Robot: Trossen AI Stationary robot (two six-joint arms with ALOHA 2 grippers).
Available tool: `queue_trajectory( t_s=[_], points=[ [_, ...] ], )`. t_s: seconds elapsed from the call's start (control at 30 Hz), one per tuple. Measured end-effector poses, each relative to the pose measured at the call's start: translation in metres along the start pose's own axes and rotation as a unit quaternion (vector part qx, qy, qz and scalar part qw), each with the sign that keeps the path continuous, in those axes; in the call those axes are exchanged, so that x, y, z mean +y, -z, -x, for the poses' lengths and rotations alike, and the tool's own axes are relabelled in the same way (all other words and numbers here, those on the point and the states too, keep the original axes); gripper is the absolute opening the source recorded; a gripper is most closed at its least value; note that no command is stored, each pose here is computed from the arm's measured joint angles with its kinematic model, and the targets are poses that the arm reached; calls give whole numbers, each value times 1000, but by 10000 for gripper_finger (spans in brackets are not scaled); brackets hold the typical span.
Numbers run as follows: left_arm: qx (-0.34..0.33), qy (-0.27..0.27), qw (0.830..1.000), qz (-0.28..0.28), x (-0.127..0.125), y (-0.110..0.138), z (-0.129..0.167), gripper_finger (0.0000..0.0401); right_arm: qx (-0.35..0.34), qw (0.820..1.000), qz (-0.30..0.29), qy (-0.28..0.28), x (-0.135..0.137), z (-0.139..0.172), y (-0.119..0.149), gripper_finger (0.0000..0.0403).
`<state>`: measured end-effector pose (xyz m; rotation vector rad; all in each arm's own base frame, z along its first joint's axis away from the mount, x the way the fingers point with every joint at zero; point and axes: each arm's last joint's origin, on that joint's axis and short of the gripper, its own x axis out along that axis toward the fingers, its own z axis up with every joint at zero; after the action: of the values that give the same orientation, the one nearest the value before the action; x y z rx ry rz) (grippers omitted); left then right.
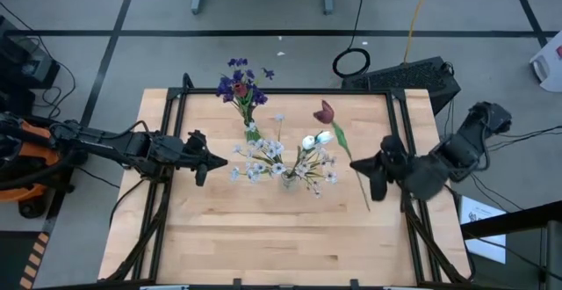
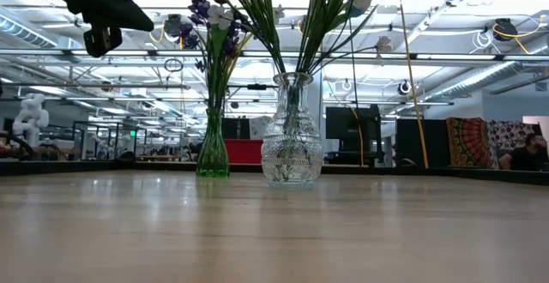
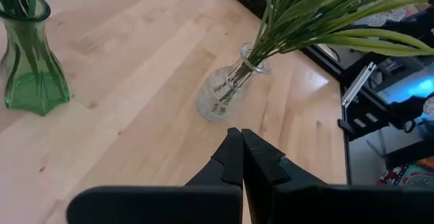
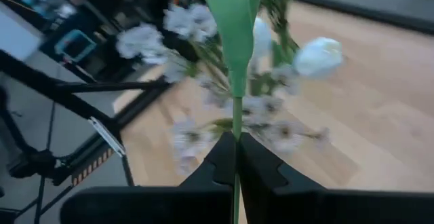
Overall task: Sort flowers into vase by color
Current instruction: Put the red flower into the green vase
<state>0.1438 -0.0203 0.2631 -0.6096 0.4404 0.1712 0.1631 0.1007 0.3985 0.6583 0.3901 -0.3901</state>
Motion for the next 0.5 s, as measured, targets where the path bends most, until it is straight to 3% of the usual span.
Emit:
queue_trajectory(
  t_s=[0.27,0.5],
  points=[
    [21,25,999,7,-1,1,0,0,-38,997,44,-40,48,-26,35,0],
    [33,62,995,-68,-5,1,0,0,-86,992,26,-87,91,-73,58,0]
  ],
)
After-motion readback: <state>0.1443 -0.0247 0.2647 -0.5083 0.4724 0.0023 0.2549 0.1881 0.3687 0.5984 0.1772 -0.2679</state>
